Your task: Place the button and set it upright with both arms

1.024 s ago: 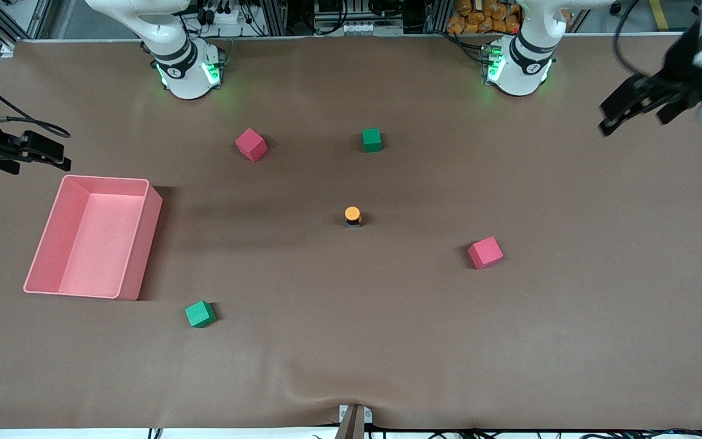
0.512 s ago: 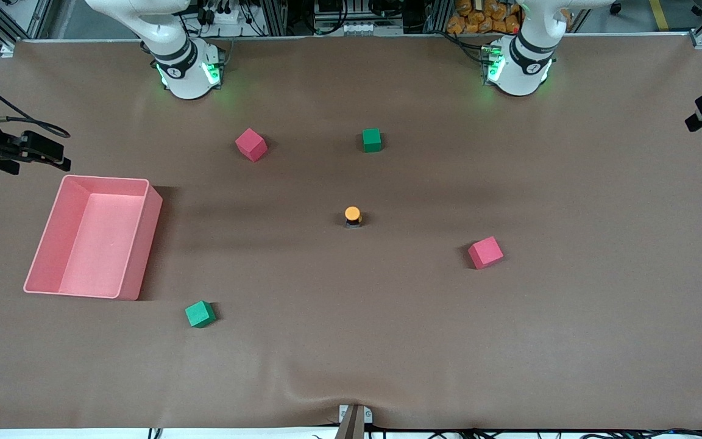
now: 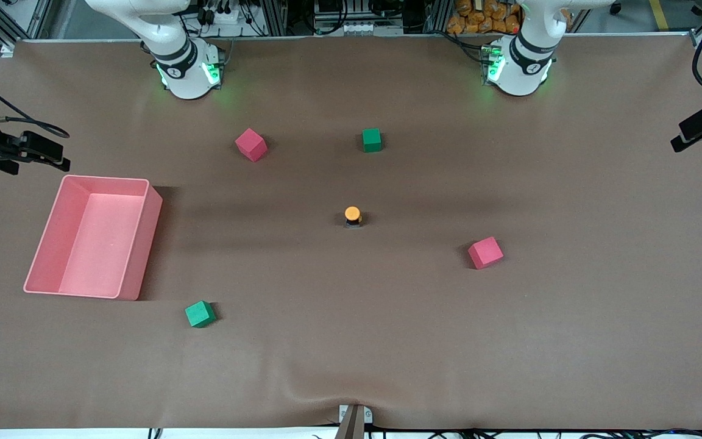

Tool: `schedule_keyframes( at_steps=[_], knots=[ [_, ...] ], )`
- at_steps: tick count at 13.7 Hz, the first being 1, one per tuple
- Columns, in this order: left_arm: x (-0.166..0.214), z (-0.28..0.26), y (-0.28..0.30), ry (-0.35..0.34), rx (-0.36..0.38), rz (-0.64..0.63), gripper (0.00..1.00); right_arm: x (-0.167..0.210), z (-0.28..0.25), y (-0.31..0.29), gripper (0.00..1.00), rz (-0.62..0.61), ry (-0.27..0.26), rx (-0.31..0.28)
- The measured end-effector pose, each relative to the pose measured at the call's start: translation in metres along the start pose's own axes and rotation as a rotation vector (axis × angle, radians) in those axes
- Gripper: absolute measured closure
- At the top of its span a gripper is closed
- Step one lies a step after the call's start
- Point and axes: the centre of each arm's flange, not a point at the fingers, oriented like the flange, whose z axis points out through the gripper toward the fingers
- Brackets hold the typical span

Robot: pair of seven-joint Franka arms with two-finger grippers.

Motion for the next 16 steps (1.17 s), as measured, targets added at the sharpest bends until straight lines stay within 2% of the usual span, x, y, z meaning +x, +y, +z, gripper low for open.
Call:
schedule_keyframes(
  at_steps=[7, 16],
  knots=[
    [0.008, 0.021, 0.001, -0.014, 0.002, -0.004, 0.00, 0.000, 0.000, 0.000, 0.00, 0.000, 0.000, 0.000],
    [0.010, 0.020, 0.000, 0.001, 0.001, 0.034, 0.00, 0.000, 0.000, 0.000, 0.00, 0.000, 0.000, 0.000]
  ],
)
